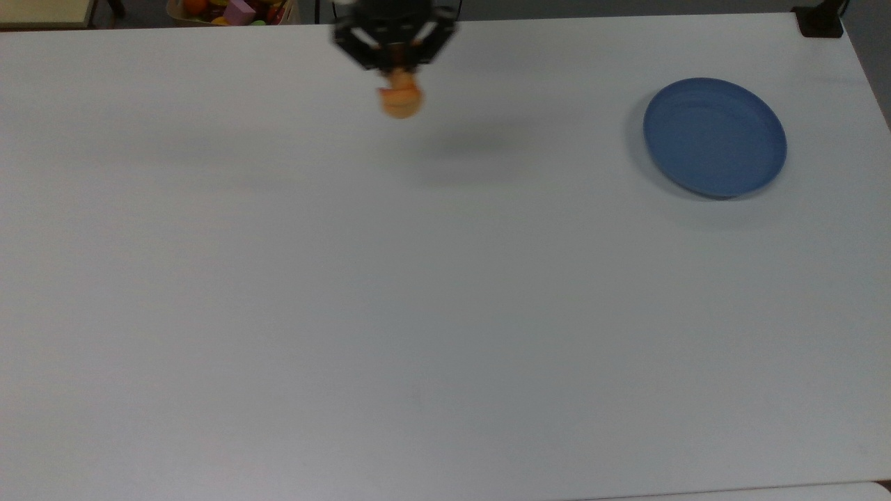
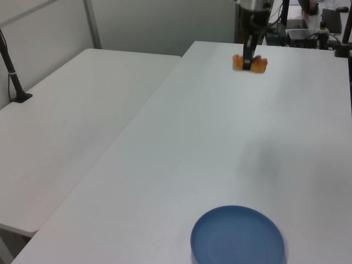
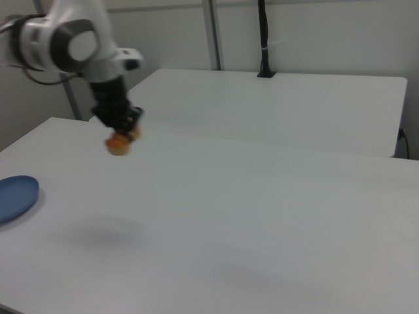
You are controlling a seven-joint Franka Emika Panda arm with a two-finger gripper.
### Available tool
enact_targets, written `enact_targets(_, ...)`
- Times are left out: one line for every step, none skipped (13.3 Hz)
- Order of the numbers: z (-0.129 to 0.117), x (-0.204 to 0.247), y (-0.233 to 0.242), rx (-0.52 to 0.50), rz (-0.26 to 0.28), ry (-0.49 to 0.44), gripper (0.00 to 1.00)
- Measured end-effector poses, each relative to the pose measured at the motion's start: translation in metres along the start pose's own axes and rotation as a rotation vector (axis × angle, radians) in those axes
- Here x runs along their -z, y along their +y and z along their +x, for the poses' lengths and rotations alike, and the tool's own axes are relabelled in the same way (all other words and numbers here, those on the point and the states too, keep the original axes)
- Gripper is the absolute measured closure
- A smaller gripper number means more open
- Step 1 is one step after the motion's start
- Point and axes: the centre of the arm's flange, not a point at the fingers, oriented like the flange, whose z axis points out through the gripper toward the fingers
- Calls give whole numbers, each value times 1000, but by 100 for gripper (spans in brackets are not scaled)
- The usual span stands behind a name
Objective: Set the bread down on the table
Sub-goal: 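Lift the bread roll off the plate and carry it across the table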
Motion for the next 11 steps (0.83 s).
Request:
enact_targets(-4,-1,37,-5,3,-2,87)
enact_targets(-10,-1,73,-11,4,-2,87)
enact_targets(-23,0,126,-15,1,-2,87)
enact_targets(-32,-1,153,-18,-2,-5,87)
enact_targets(-48,-6,190,-26,-5,-19,87)
enact_targets(-57,-11,209,-28,-6,-29,87)
enact_targets(-66,-18,229,-31,-10,-36,87)
enact_targets(-76,-28,251,-36,-19,-34,87)
enact_targets(-90,-44,281,-46,-35,-29,87)
enact_targets(-98,-55,296,-47,-43,-29,87)
enact_targets(-107,-67,311,-47,-55,-25,87)
